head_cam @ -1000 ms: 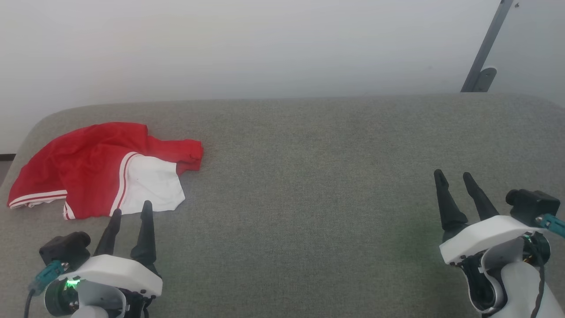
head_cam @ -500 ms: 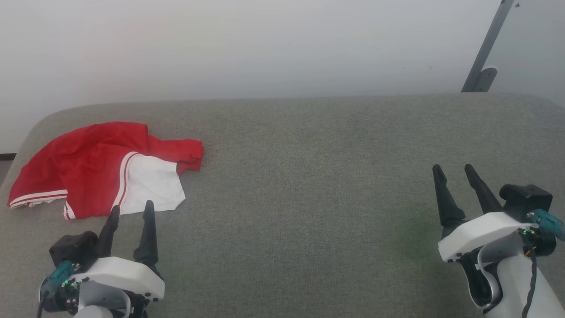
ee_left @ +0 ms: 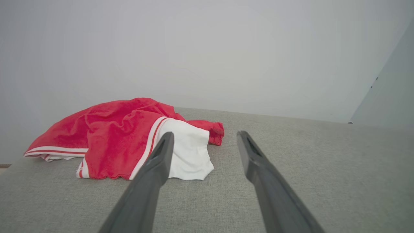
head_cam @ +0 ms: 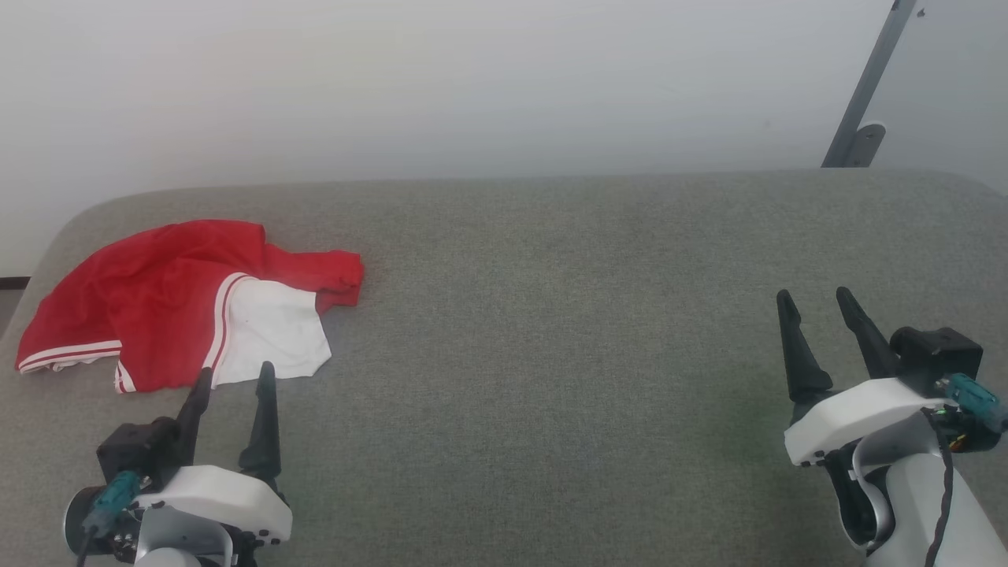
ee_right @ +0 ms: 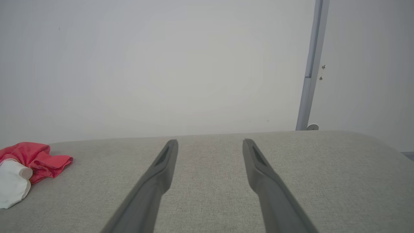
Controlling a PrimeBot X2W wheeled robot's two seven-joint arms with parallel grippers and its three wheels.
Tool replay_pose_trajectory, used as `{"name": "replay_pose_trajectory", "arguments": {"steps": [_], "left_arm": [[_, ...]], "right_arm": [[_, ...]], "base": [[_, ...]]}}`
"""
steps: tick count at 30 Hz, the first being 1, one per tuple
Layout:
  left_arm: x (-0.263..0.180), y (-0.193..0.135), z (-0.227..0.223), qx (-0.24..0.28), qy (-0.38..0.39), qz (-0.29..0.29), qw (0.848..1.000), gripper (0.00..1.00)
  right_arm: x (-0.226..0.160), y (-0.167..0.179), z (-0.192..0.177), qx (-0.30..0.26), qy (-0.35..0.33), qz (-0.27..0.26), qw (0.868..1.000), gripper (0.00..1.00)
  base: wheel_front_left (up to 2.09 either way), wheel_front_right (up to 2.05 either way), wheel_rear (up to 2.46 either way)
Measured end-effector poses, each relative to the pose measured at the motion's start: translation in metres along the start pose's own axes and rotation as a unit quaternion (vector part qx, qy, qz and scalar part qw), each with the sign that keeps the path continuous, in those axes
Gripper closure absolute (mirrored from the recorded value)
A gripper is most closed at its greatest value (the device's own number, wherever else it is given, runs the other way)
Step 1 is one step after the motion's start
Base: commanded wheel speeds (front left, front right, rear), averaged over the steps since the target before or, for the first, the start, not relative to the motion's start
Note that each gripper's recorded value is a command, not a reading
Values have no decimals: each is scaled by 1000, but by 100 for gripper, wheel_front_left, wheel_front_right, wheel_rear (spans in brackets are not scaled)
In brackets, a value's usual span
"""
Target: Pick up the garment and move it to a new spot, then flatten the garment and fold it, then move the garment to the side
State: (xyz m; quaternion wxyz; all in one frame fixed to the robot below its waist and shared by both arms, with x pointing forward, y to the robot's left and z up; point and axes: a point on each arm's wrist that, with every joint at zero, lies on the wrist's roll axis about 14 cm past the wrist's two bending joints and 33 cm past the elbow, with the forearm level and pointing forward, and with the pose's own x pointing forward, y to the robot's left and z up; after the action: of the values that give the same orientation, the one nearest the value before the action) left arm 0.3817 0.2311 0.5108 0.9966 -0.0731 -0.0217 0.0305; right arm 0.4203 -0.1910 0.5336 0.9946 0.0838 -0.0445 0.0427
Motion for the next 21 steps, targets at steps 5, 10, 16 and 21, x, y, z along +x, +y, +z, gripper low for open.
{"name": "replay_pose_trajectory", "arguments": {"steps": [5, 10, 16, 21], "left_arm": [[-2, 1, -3, 18, 0, -1, 1000, 0], [-3, 3, -5, 28, 1, 0, 1000, 0], [-6, 7, -5, 43, -1, 1, 999, 0], [-8, 8, -5, 60, -3, 0, 998, 0]], "right_arm": [[0, 0, 2, -15, -4, 2, 1000, 0], [1, 0, 4, -26, -9, 2, 1000, 0], [1, -1, 8, -39, -17, 2, 999, 0], [2, -1, 10, -49, -22, 2, 999, 0]], "base": [[0, 0, 0], [0, 0, 0], [0, 0, 0], [0, 0, 0]]}}
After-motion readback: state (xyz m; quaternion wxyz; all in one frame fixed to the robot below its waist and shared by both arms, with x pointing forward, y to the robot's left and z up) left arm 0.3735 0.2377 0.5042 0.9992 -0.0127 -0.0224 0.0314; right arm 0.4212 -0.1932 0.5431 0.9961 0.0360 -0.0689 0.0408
